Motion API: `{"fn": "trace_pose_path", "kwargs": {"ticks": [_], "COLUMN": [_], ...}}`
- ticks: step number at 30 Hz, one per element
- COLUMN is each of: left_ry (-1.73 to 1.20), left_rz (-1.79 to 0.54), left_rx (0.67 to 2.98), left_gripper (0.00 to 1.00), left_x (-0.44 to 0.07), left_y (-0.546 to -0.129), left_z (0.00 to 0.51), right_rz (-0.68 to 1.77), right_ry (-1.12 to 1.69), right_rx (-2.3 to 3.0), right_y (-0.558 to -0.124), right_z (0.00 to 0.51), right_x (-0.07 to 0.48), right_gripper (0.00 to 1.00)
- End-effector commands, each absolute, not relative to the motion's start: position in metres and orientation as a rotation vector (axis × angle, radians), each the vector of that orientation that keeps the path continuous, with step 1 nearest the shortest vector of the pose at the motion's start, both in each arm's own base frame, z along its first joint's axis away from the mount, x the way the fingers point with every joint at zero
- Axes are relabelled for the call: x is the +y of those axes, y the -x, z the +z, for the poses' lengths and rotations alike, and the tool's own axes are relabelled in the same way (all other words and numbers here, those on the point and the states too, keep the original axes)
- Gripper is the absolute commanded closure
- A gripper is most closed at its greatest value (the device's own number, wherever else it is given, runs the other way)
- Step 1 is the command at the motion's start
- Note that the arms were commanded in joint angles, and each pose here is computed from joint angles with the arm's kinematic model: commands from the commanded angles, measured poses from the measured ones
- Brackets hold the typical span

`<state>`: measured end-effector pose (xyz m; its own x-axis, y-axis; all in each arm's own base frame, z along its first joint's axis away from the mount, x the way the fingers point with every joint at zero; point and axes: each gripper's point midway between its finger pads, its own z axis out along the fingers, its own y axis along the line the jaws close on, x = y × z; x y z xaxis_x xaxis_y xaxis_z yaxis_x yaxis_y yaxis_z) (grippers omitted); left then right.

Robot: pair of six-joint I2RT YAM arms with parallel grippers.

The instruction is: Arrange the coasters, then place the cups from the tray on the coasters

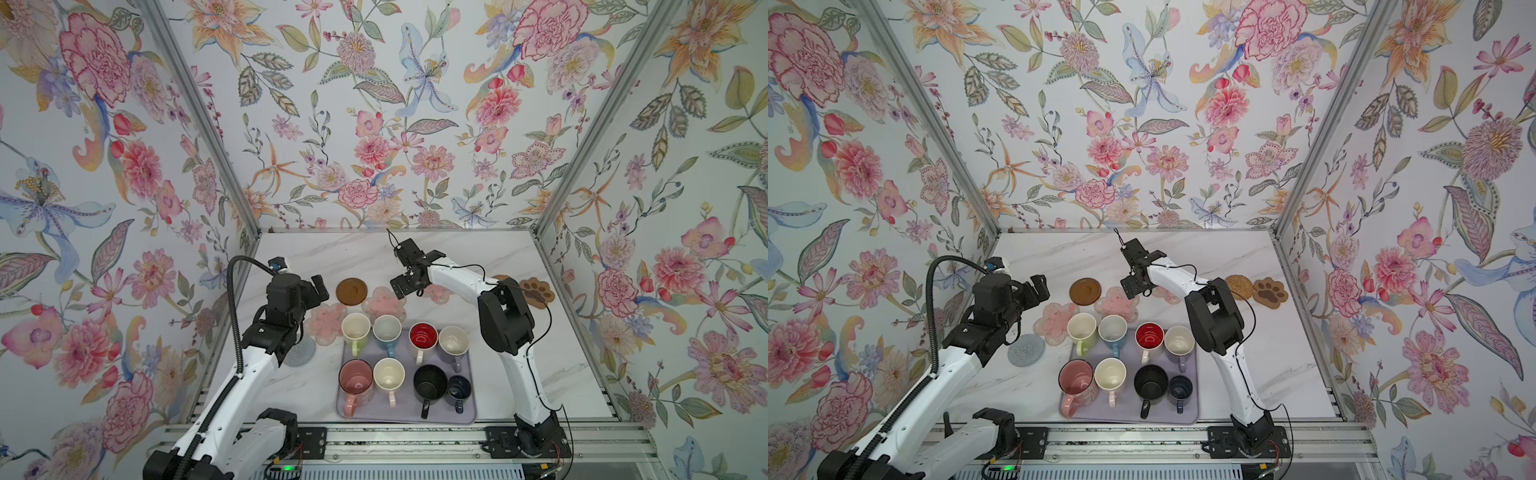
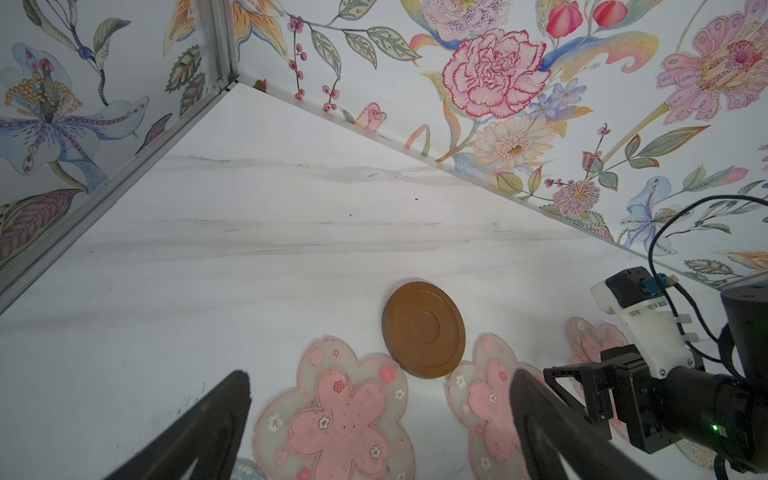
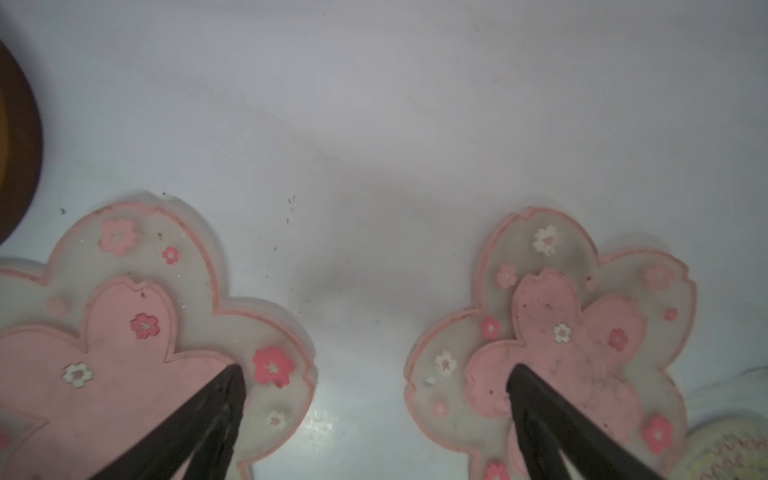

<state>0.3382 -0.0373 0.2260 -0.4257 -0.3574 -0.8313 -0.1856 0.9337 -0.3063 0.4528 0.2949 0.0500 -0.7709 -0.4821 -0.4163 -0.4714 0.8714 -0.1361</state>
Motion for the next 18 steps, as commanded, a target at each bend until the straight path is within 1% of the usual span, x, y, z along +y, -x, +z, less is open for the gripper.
{"fn": "trace_pose_path", "kwargs": {"ticks": [1, 18], "left_ry": [0.419, 0.429], "left_rz": [-0.188, -0.207], "left_rx": [2.037, 2.035], "left_gripper": [0.01, 0.01], "left_x": [-0.031, -0.03], "left_y": [-0.334, -0.337], "left_z": [0.218, 0.219], "right_rz": [-0.089, -0.181], "right_ry": [0.721, 0.704], "right_rx": [2.596, 2.609], "right_y": [-0.455, -0.463], "right_z": [0.044, 0.022], "right_x": [0.295, 0.287], "right_gripper": [0.01, 0.01]}}
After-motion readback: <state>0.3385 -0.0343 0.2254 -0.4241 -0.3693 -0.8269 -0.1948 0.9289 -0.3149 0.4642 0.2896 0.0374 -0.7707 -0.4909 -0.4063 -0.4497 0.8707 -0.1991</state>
